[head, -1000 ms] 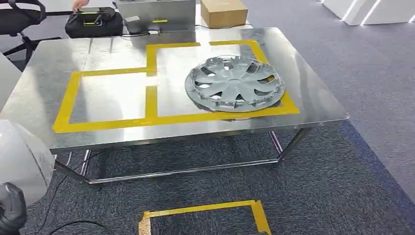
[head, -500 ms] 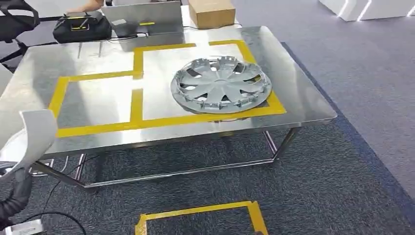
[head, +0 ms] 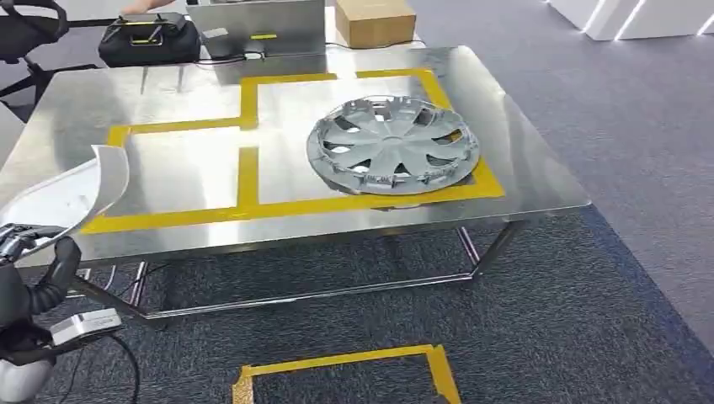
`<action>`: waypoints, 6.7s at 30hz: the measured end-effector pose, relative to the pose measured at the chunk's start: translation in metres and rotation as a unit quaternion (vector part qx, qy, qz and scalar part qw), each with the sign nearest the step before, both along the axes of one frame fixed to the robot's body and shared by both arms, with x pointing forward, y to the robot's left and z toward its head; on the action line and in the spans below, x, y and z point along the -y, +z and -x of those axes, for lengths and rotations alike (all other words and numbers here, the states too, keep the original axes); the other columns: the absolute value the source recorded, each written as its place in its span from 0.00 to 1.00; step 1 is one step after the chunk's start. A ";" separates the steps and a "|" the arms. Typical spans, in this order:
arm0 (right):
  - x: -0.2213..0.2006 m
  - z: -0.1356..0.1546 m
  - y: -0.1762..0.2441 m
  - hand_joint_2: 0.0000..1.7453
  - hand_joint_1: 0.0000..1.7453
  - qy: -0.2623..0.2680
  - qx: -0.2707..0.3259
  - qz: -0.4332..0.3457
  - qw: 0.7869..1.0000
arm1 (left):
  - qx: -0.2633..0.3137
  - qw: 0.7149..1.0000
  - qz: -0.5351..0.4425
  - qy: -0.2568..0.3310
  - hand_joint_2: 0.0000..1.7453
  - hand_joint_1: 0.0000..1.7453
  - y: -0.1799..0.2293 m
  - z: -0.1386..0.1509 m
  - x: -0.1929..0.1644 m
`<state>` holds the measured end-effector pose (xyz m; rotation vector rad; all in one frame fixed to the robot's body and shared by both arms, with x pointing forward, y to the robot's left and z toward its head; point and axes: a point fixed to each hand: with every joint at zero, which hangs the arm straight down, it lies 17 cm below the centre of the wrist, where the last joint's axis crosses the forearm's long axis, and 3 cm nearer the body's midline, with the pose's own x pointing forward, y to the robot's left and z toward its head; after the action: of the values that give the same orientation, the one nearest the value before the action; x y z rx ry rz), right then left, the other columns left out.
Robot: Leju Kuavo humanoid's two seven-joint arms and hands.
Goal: Take the parts from the cabinet and place them on the table.
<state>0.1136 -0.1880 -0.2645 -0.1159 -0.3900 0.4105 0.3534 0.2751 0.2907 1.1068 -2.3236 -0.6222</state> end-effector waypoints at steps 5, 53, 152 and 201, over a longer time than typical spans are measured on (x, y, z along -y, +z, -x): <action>0.001 0.001 -0.001 0.00 0.00 0.000 -0.006 0.004 1.000 | 0.013 1.000 0.009 0.003 1.00 1.00 0.001 0.005 -0.001; -0.011 -0.005 0.002 0.00 0.00 0.008 -0.011 -0.022 1.000 | 0.048 0.999 -0.007 0.005 1.00 1.00 0.014 0.006 0.008; -0.022 -0.013 0.004 0.00 0.00 0.052 -0.041 -0.043 0.997 | -0.127 0.905 -0.396 0.093 0.00 0.00 -0.119 -0.216 0.026; -0.012 0.014 -0.003 0.00 0.00 -0.014 -0.046 -0.038 0.998 | -0.024 0.957 0.261 -0.127 0.00 0.00 0.001 -0.030 0.027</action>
<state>0.0993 -0.1759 -0.2672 -0.0285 -0.3121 0.3710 0.3833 0.2480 0.2914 0.5499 -2.4026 -0.0950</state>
